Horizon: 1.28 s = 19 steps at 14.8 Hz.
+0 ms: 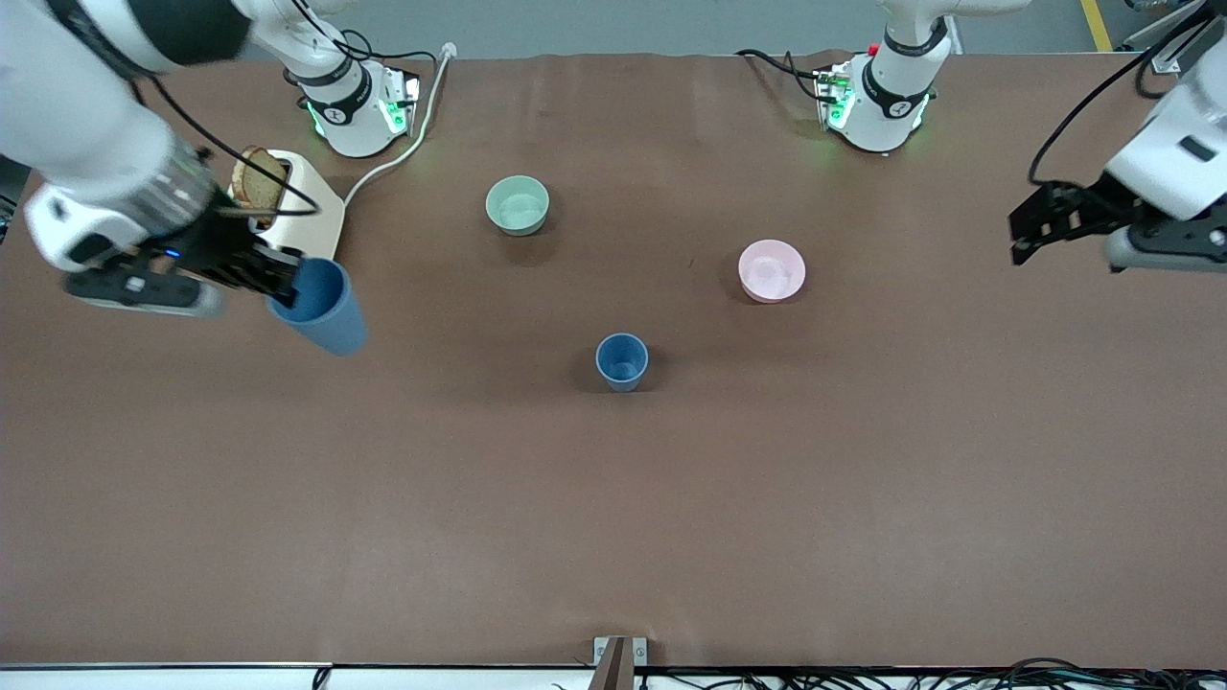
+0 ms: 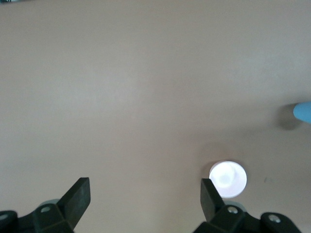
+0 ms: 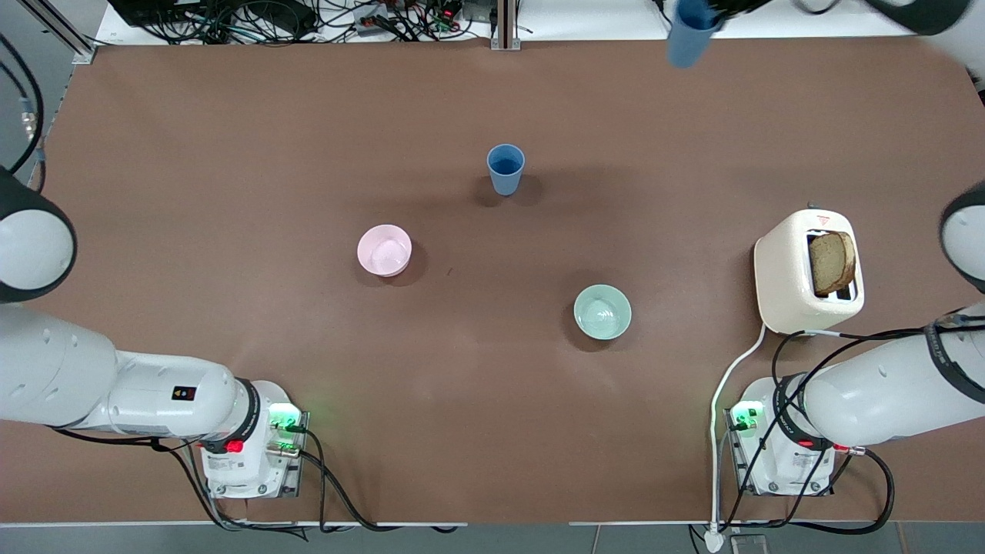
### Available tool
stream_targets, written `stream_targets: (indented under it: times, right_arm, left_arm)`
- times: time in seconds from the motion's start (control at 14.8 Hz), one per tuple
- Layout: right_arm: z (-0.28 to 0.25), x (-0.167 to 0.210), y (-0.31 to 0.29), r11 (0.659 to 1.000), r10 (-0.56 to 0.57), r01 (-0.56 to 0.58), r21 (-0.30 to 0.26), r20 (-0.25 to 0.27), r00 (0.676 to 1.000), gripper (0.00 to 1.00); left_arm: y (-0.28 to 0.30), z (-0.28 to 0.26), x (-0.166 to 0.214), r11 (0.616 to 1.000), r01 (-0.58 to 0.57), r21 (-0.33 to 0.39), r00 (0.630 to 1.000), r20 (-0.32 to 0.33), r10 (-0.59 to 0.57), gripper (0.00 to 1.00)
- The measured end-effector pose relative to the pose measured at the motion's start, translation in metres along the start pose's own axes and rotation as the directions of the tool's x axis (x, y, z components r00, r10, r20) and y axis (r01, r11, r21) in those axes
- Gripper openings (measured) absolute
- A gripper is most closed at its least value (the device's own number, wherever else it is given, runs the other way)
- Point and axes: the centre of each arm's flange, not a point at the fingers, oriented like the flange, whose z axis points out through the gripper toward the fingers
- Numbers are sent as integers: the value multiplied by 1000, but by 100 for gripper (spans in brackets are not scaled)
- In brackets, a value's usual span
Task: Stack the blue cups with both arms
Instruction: 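Carry the blue cup with the right gripper toward the table center, then lower the blue cup upright and open the right gripper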
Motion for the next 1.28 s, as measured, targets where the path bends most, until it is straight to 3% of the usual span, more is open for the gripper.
stream_targets:
  times: [0.4, 0.74, 0.88, 1.08, 1.28]
  right_arm:
    - [116, -25, -134, 999, 36, -35, 33, -3, 999, 5]
    - [182, -41, -175, 1000, -4, 4, 15, 25, 1000, 5]
    - [195, -52, -192, 1000, -11, 10, 17, 31, 999, 5]
    - [193, -63, -215, 997, -17, 16, 73, 11, 1000, 5]
    - [206, -82, -238, 995, -48, 47, 93, 9, 999, 5]
  left_arm:
    - [-1, -6, -16, 1000, 12, -6, 1000, 0, -12, 100]
    - [1, -3, -16, 1000, 9, -6, 1000, 6, -9, 100]
    - [4, -3, -16, 1000, 2, -7, 1000, 7, -2, 100]
    - [10, -5, -17, 1000, -6, -7, 1000, 3, 6, 100]
    - [9, -3, -17, 1000, -5, -7, 1000, 7, 5, 100]
